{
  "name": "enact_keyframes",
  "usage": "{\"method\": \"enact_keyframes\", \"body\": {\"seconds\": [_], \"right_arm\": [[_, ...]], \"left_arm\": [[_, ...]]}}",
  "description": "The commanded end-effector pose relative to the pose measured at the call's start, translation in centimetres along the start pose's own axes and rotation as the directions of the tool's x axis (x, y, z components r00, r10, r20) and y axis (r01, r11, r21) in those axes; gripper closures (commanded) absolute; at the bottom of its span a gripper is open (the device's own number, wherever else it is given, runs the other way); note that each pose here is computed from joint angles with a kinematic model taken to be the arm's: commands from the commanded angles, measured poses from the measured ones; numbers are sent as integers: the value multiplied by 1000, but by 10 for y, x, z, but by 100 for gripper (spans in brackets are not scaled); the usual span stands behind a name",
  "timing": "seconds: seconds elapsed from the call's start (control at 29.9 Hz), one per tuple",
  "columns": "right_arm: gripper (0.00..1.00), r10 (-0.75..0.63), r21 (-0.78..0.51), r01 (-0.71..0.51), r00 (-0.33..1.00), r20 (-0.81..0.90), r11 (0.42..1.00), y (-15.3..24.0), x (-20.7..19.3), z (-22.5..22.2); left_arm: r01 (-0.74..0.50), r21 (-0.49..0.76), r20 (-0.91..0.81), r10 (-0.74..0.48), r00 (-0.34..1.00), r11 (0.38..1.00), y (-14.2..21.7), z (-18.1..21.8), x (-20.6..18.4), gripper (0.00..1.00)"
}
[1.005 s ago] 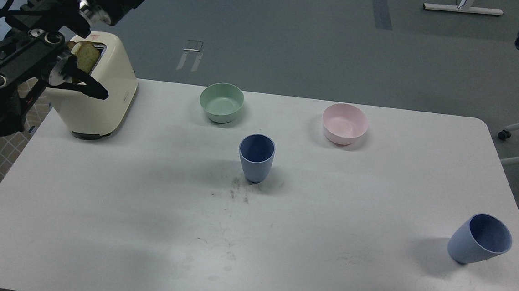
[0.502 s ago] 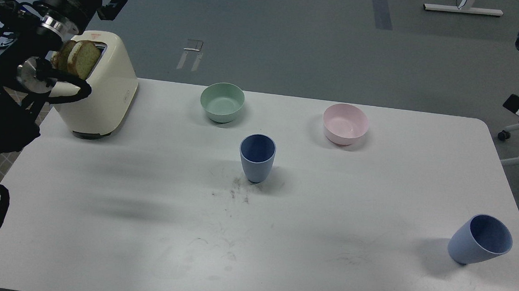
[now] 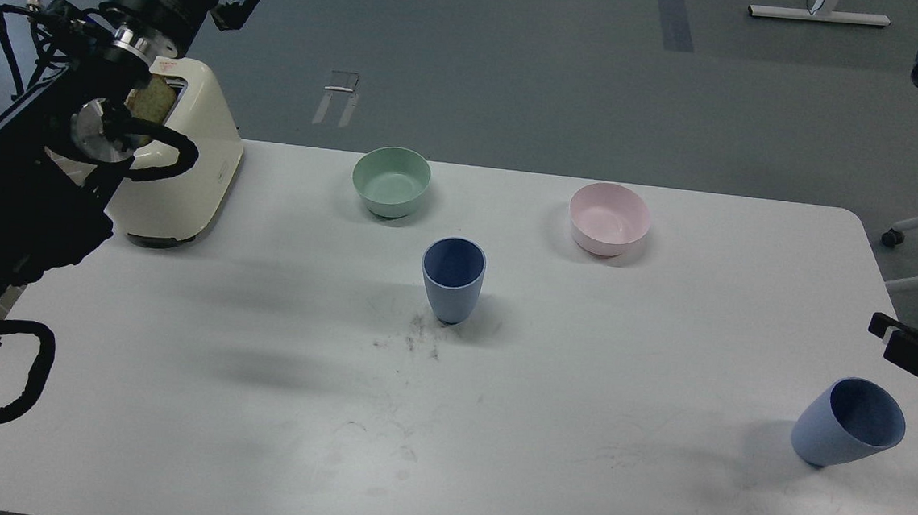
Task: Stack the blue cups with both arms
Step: 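Move the right gripper to the other blue cup and grasp it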
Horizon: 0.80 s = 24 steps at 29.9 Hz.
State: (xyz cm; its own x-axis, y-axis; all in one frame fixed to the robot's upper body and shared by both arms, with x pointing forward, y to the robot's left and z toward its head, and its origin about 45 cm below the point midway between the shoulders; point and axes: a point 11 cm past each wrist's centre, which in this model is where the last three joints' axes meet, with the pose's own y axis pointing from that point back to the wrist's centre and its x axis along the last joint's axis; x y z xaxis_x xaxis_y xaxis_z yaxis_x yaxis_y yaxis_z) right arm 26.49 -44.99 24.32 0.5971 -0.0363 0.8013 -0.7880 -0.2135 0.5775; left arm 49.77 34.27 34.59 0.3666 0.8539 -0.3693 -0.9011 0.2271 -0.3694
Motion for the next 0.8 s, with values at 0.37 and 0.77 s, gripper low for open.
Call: {"method": "enact_keyframes", "body": {"seconds": [0.37,0.77], "right_arm": [[17,-94,-13,95,995,29,995,6,-38,4],[33,-142,-55,139,989,-42,989,5,-50,5]], "left_arm": [[7,6,4,-7,1000,1000,-1,-1,-3,2],[6,3,8,-6,1000,1000,0,0,0,2]]}}
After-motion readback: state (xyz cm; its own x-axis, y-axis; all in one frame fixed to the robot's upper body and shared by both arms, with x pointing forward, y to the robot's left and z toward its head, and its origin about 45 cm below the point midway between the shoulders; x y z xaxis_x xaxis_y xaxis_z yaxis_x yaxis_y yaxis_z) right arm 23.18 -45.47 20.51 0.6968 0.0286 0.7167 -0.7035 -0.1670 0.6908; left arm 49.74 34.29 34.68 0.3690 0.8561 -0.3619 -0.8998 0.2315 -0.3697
